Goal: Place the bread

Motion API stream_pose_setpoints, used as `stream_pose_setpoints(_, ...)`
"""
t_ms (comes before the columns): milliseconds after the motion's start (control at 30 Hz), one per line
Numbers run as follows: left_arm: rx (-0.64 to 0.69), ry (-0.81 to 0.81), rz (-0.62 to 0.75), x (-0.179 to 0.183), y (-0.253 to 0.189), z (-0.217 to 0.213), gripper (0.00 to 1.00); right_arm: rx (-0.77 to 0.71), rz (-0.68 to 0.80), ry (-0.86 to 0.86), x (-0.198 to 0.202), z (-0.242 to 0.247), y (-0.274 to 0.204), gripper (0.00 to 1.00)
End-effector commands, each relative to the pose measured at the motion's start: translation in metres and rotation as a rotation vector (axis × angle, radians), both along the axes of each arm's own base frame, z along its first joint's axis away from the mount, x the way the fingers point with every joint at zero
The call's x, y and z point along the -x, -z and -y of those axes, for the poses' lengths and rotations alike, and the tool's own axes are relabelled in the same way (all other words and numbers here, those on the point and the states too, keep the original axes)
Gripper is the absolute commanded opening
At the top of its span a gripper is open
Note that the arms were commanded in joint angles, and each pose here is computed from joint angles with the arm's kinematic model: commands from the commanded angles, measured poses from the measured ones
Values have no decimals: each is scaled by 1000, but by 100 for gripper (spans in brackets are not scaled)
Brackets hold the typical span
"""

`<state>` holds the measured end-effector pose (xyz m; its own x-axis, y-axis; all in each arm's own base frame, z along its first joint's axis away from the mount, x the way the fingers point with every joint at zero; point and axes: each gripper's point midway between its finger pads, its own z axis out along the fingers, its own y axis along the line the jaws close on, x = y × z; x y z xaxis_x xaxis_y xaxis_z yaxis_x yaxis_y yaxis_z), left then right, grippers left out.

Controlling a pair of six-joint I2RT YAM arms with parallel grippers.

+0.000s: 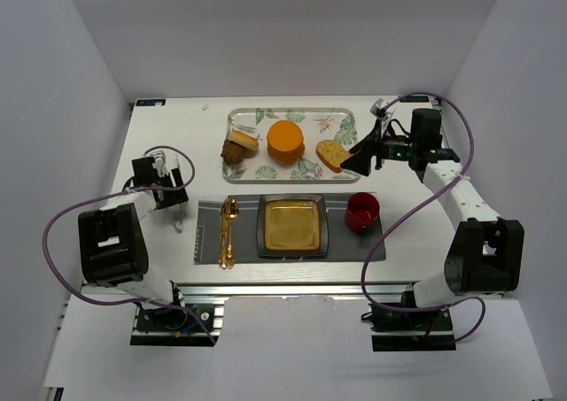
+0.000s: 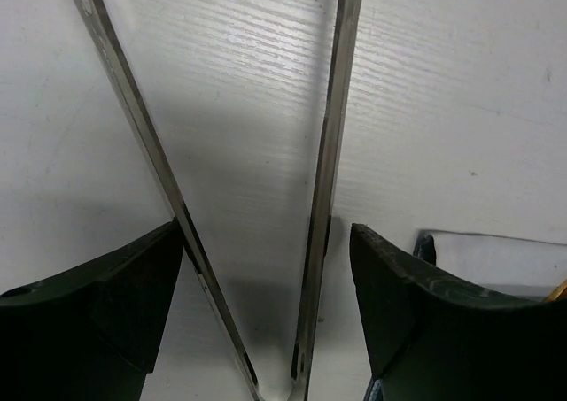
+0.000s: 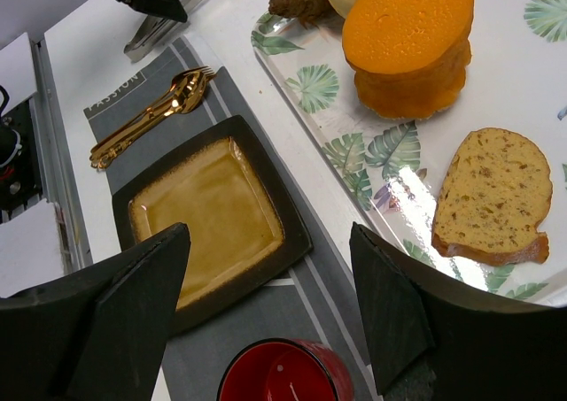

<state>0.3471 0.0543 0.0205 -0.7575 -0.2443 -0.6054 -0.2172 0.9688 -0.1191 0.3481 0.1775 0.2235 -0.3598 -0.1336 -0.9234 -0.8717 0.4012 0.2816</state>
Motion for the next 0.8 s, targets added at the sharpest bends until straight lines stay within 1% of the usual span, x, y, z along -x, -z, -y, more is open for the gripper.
stream_pose_setpoints(0,-47,-39,-50,7,2,-8,85,-9,42,-10,-1,-1,-14,78)
stream_pose_setpoints(33,-64,-56,-53,8,1,-12,84,-9,42,-10,0,0,-13,78)
stream_pose_setpoints(133,-99,-94,-67,13,2,-20,71,-11,41,-8,1,0,-12,78)
stream_pose_setpoints(167,-104,-100,-67,14,1,-21,63,-12,40,-5,1,0,-13,78)
stream_pose_setpoints(233,-109,-122,-68,18,2,-23,54,-12,46,-5,0,0,-15,78)
stream_pose_setpoints(267,-109,-127,-61,19,1,-22,46,-12,44,-5,0,0,-15,78)
stream_pose_setpoints(367,-90,-137,-28,23,-4,-19,37,-11,56,-3,-2,1,-18,78)
stream_pose_setpoints(400,-80,-141,8,21,-13,-17,32,-12,58,-1,-2,2,-19,78)
stream_pose_setpoints(433,-68,-137,28,20,-18,-14,30,-10,55,-1,-2,2,-18,78)
stream_pose_setpoints(500,-22,-107,94,13,-38,-4,27,-8,63,6,-3,5,-21,78)
stream_pose_setpoints(533,14,-80,165,8,-61,5,27,-6,62,6,-3,5,-21,78)
stream_pose_setpoints(600,122,13,264,-3,-94,34,27,-5,68,16,-3,9,-24,78)
stream_pose_setpoints(667,183,80,342,-9,-131,57,31,-6,74,21,-3,11,-26,78)
stream_pose_setpoints(700,256,144,353,-8,-143,82,34,-6,77,29,-4,14,-28,78)
stream_pose_setpoints(733,289,182,355,-7,-151,97,38,-6,77,32,-4,15,-28,79)
stream_pose_setpoints(767,318,214,381,-9,-168,110,40,-8,79,35,-4,16,-30,79)
